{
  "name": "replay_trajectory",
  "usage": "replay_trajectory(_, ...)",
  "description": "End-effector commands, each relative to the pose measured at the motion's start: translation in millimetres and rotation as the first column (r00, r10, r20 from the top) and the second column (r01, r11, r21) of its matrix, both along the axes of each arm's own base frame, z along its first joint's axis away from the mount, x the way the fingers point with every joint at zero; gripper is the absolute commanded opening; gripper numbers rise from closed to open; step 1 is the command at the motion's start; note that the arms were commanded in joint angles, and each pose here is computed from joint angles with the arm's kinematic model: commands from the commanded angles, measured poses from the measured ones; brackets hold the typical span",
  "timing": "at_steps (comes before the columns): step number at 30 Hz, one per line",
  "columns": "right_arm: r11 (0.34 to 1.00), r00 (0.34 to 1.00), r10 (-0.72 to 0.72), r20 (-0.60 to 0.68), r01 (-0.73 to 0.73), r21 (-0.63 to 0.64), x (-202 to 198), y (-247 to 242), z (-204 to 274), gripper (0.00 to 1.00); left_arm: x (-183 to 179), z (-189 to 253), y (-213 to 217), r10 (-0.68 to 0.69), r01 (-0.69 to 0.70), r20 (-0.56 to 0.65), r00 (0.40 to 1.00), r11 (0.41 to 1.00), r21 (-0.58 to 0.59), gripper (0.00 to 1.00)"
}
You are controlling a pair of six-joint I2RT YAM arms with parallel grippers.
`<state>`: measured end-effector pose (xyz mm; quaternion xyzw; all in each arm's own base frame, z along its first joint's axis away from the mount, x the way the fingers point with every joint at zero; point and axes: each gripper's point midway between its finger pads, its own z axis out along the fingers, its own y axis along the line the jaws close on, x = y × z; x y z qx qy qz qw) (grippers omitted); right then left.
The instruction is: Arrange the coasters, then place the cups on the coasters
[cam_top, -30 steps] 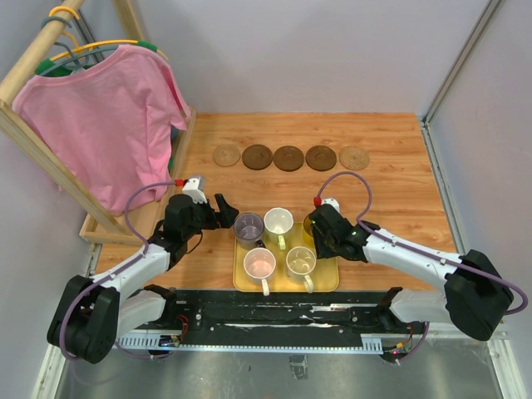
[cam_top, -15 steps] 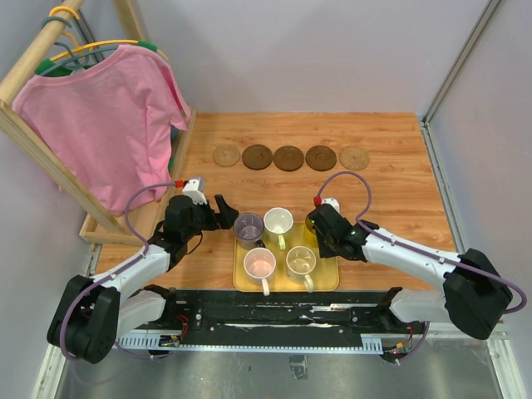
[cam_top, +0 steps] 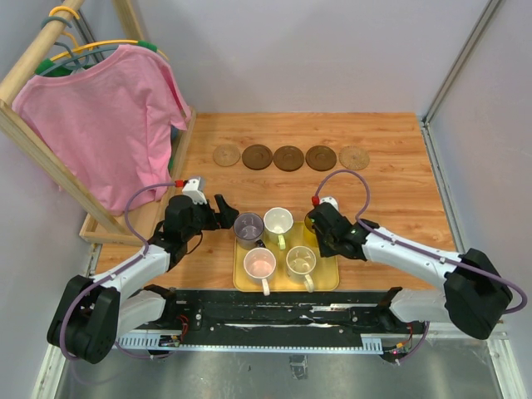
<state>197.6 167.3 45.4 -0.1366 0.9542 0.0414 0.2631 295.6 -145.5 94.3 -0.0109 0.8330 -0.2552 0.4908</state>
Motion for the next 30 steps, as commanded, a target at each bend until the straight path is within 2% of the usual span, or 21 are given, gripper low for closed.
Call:
replay_trajectory(1, 0.997, 0.987, 0.013, 0.162, -0.024, 0.068, 24, 16, 40, 0.01, 3, 12, -1, 0.0, 0.0, 0.043, 0.999, 1.0, -0.007, 1.0)
replay_trajectory(7, 0.996, 0.965, -0.006, 0.264, -0.019, 0.092, 33, 11, 65, 0.01, 3, 9, 0, 0.005, -0.005, 0.036, 0.999, 1.0, -0.002, 1.0)
replay_trajectory(14, 0.999, 0.915, -0.044, 0.4, 0.038, 0.023, 64, -14, 101, 0.01, 6, 11, 0, 0.011, -0.011, 0.036, 0.999, 1.0, -0.002, 1.0)
replay_trajectory(20, 0.992, 0.87, -0.117, 0.48, 0.122, 0.02, 116, -47, 133, 0.01, 19, 24, -2, 0.023, -0.022, 0.053, 0.998, 1.0, -0.005, 1.0)
replay_trajectory(30, 0.974, 0.845, -0.223, 0.487, 0.216, 0.071, 210, -93, 147, 0.01, 58, 43, -6, 0.076, -0.076, 0.074, 0.994, 0.997, 0.005, 1.0)
